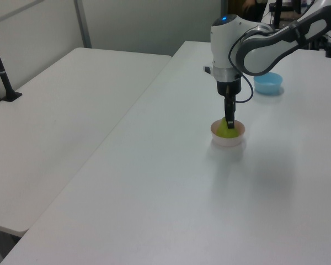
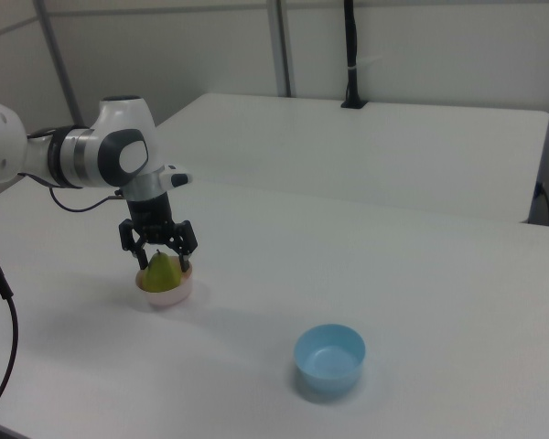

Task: Pick up a pear from the bowl
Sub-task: 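Close the gripper on the pear and lift it out of the bowl, then carry the held pear away from the pink bowl toward the blue bowl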

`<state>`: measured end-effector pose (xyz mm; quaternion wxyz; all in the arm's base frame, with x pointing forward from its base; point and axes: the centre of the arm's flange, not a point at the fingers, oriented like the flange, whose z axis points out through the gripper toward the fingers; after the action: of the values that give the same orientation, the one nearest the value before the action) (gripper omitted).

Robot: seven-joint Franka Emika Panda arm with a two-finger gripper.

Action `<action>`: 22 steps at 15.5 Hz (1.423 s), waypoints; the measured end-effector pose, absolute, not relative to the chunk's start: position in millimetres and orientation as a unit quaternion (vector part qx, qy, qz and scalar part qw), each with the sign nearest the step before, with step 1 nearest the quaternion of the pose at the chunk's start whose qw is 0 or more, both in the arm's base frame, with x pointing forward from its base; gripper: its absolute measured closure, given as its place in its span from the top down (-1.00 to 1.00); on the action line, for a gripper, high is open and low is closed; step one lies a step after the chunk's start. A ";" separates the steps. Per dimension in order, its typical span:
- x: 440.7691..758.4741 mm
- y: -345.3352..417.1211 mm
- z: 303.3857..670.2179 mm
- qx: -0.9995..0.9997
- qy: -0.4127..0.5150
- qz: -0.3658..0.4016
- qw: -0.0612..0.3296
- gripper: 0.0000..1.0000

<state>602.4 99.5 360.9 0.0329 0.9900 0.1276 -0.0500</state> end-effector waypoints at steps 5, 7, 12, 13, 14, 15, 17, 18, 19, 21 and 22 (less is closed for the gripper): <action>601.8 113.1 341.1 0.988 0.137 -0.058 0.032 0.93; 604.8 114.4 336.2 0.989 0.138 -0.049 0.031 0.90; 606.0 115.9 332.6 0.989 0.139 -0.046 0.030 0.37; 606.0 115.9 332.6 0.989 0.139 -0.046 0.030 0.37; 606.0 115.9 332.8 0.989 0.139 -0.046 0.030 0.37; 606.0 115.9 333.1 0.989 0.139 -0.045 0.030 0.36; 606.5 116.1 336.3 0.989 0.139 -0.042 0.030 0.36; 607.3 116.1 346.4 0.989 0.139 -0.034 0.030 0.36; 607.1 115.7 357.1 0.990 0.138 -0.027 0.030 0.36; 605.2 114.1 399.2 0.990 0.136 -0.005 0.030 0.36; 603.9 112.9 418.5 0.991 0.133 0.004 0.030 0.36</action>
<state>603.9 112.9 418.5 0.0296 0.9906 0.1333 0.0044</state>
